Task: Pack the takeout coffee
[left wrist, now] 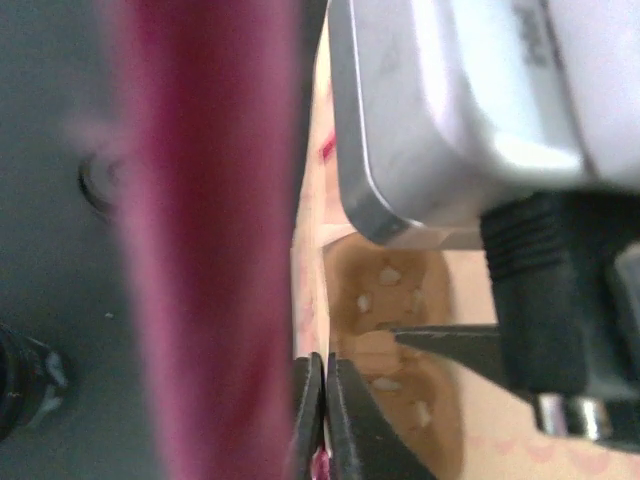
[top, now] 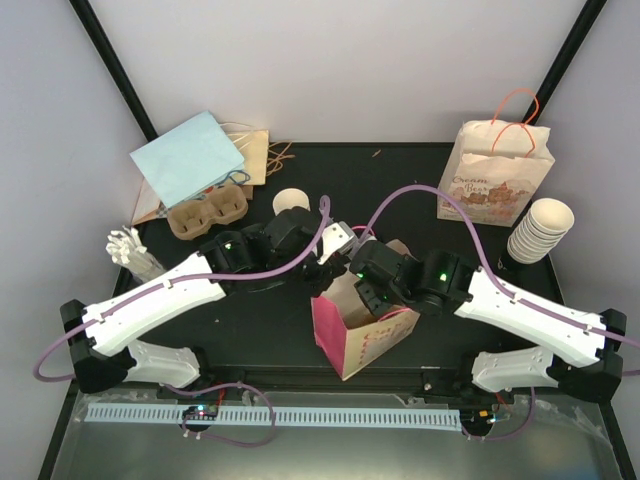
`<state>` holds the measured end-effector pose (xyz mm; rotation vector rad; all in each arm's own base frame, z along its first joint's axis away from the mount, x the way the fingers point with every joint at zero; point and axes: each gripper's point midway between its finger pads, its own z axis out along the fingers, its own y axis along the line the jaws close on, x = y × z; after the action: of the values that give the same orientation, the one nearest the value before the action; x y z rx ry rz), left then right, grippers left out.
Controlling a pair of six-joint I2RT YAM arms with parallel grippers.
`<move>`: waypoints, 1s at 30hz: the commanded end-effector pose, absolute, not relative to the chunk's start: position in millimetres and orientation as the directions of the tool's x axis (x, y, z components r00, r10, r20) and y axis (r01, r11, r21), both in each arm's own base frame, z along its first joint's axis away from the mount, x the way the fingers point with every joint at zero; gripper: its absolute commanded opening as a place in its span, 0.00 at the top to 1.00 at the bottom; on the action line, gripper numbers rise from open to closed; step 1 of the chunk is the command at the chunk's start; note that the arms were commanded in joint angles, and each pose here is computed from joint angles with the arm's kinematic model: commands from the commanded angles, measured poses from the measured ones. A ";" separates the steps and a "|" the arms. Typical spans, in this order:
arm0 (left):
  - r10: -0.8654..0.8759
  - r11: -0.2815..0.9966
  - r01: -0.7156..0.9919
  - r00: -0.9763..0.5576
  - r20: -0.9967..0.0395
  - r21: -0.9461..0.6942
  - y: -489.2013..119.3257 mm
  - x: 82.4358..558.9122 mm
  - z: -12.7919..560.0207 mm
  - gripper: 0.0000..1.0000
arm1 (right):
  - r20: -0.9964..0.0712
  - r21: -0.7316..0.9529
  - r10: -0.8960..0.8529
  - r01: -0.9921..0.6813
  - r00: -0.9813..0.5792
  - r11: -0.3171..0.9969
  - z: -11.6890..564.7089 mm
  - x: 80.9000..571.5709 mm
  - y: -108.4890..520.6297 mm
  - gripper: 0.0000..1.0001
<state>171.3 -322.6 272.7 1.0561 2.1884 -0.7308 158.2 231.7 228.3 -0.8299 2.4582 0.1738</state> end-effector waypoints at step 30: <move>0.512 0.541 0.832 -0.443 -0.736 -0.124 -309.7 175.1 289.0 0.98 | -0.823 0.050 -0.264 -0.527 -0.502 0.848 322.1 175.6 207.6 0.51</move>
<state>181.8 -313.8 278.6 1.0614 2.1590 -0.6201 163.5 208.2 303.1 -0.6508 2.2204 0.3528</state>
